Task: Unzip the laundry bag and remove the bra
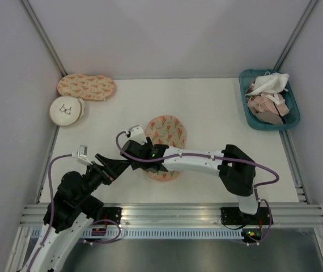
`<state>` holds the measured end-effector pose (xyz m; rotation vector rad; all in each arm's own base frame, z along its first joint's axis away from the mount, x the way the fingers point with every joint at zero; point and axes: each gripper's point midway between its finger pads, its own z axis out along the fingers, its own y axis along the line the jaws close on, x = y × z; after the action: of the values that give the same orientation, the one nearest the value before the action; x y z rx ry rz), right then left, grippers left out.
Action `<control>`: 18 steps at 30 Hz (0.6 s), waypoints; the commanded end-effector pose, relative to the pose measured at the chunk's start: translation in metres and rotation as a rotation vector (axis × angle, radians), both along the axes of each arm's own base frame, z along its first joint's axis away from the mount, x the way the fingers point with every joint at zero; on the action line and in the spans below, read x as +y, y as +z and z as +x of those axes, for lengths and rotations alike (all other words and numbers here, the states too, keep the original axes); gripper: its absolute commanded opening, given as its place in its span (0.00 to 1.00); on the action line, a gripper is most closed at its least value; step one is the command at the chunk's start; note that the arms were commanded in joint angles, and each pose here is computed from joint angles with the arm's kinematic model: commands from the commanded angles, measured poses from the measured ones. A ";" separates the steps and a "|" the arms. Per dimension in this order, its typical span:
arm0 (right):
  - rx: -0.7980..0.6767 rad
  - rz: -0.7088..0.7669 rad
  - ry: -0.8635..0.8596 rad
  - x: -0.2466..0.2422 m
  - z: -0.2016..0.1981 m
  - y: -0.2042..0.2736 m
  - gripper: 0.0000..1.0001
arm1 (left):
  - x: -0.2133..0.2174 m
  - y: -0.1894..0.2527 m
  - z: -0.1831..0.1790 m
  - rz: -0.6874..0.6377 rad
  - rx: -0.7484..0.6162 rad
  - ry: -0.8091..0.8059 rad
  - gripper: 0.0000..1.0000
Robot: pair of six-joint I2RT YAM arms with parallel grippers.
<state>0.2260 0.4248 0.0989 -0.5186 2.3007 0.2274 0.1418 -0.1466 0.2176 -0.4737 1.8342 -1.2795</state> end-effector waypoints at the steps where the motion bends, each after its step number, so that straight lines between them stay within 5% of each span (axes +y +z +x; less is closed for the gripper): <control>1: -0.035 0.032 0.002 0.023 0.011 0.012 0.68 | 0.008 0.041 -0.019 -0.057 -0.127 -0.016 0.99; 15: -0.029 -0.115 -0.141 0.005 0.034 -0.048 0.43 | 0.041 0.066 -0.032 -0.023 -0.148 0.108 0.99; 17: -0.035 -0.119 -0.144 0.004 0.035 -0.047 0.31 | 0.040 0.064 -0.031 -0.022 -0.143 0.107 0.99; 18: -0.038 -0.121 -0.147 0.002 0.035 -0.046 0.14 | 0.039 0.063 -0.032 -0.024 -0.138 0.104 0.99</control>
<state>0.2544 0.4299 0.0413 -0.4584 2.3436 0.0235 0.1210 -0.1194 0.2760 -0.4976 1.7204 -1.2522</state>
